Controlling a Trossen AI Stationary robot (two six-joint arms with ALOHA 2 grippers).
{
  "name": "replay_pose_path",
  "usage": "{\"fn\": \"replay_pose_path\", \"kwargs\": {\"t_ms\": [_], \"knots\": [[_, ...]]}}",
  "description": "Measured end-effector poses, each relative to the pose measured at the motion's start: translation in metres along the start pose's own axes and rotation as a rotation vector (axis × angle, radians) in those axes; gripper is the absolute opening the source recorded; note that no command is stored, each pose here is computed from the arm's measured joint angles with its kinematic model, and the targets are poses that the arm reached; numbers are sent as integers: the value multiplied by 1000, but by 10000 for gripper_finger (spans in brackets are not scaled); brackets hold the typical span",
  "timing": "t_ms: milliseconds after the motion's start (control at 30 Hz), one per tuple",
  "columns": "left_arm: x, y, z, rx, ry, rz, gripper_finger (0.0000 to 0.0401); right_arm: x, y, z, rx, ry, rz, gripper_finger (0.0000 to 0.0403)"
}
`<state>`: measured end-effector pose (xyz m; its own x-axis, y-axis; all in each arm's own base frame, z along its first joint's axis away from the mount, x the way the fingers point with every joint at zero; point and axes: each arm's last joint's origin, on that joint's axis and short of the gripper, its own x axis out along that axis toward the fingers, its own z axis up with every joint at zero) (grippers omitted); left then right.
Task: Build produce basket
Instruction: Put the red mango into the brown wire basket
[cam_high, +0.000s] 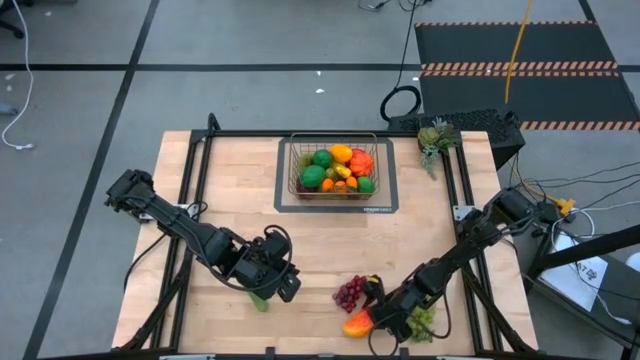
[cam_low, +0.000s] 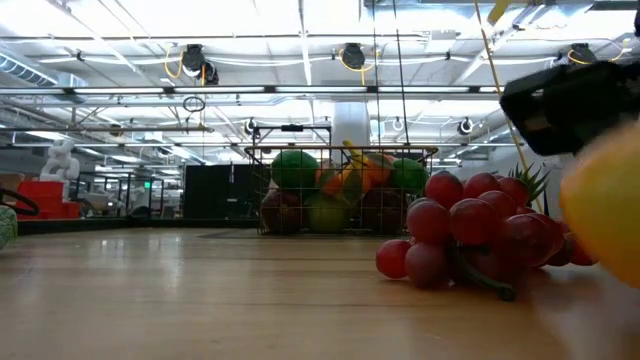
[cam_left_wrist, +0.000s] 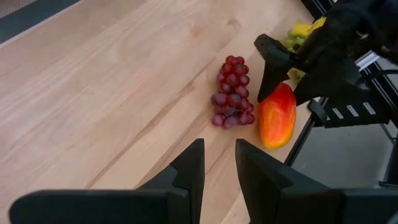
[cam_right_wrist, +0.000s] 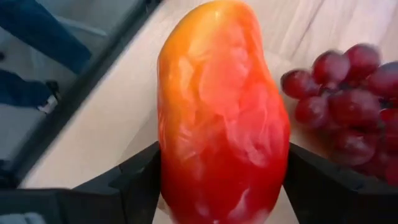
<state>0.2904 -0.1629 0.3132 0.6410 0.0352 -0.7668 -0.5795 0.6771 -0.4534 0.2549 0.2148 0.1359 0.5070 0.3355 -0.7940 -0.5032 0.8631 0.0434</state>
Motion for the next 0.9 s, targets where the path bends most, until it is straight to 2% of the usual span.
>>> {"fn": "replay_pose_path", "kwargs": {"t_ms": [167,433,700,833,900], "knots": [[0,0,0,26,0,0,90,-25,0,13,57,-78,17,282],[0,0,1,114,-8,6,90,-88,-8,37,199,-281,53,289],[4,9,11,204,-23,77,90,-155,-41,50,479,-517,64,288],[7,12,18,257,-7,81,90,-179,-60,52,662,-655,1,285],[9,14,22,287,-3,86,90,-189,-69,55,715,-737,-37,285]]}}
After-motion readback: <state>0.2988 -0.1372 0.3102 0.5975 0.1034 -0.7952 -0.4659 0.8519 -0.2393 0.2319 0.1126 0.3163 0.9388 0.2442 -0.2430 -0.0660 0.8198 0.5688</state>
